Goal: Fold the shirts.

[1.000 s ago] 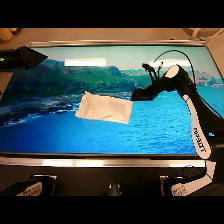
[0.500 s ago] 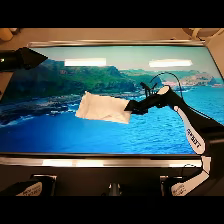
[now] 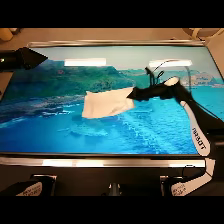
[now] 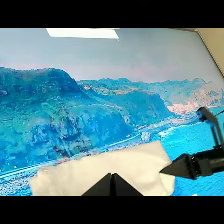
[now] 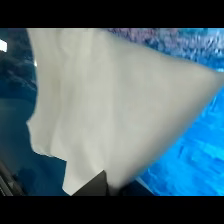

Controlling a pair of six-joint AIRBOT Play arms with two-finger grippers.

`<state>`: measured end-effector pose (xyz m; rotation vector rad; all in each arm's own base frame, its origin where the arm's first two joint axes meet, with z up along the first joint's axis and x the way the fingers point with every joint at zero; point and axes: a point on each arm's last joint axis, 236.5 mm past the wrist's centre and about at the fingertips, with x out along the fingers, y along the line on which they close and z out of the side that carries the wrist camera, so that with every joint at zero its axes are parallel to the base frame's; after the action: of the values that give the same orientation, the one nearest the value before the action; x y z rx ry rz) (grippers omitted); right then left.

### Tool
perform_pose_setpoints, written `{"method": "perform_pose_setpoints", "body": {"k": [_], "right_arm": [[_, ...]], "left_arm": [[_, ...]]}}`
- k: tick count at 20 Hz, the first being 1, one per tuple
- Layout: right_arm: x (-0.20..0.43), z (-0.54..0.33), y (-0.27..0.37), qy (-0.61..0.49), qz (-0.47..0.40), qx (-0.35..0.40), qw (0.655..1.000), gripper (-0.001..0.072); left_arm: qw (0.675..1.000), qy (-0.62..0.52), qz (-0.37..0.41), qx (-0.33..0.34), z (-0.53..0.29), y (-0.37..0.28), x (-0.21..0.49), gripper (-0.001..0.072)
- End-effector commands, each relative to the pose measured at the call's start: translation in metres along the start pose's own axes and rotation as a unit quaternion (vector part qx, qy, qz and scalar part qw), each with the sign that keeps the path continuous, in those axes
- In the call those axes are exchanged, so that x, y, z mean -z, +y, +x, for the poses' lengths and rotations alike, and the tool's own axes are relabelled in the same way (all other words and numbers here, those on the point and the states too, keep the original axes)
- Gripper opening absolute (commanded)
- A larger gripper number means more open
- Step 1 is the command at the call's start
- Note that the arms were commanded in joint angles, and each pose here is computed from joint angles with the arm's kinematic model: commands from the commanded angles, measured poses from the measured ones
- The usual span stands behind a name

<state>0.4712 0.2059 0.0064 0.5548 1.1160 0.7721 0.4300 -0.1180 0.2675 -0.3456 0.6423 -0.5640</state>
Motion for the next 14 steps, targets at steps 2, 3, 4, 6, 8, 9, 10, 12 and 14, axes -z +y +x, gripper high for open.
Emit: {"method": "perform_pose_setpoints", "body": {"k": [2,3,4,6,8,9,10,12,14], "right_arm": [[-0.048,-0.109,0.003,-0.054,-0.052,0.004,0.997,0.0016],[-0.051,-0.137,-0.014,-0.063,-0.045,0.023,0.997,0.0016],[-0.052,-0.162,-0.033,-0.075,-0.028,0.043,0.996,0.0016],[-0.040,-0.216,-0.079,-0.091,0.003,0.092,0.992,0.0017],[-0.011,-0.269,-0.125,-0.085,0.043,0.151,0.984,0.0017],[0.008,-0.294,-0.145,-0.080,0.067,0.178,0.978,0.0017],[0.028,-0.316,-0.163,-0.071,0.089,0.205,0.972,0.0017],[0.080,-0.356,-0.195,-0.026,0.138,0.262,0.955,0.0016],[0.129,-0.384,-0.220,0.020,0.184,0.317,0.930,0.0016]], "left_arm": [[1.000,0.002,-0.001,0.000,0.001,0.001,0.001,0.0022],[1.000,0.001,-0.001,0.000,0.001,0.001,0.001,0.0023],[1.000,0.002,-0.001,0.000,0.001,0.001,0.001,0.0023],[1.000,0.002,-0.001,0.000,0.001,0.001,0.001,0.0023],[1.000,0.002,-0.001,0.000,0.001,0.001,0.001,0.0023],[1.000,0.002,-0.001,0.000,0.001,0.001,0.001,0.0022],[1.000,0.002,-0.001,0.001,0.001,0.000,0.001,0.0022],[1.000,0.003,-0.002,0.002,0.002,-0.002,0.002,0.0023],[1.000,0.006,0.001,0.006,0.004,-0.005,0.003,0.0023]]}}
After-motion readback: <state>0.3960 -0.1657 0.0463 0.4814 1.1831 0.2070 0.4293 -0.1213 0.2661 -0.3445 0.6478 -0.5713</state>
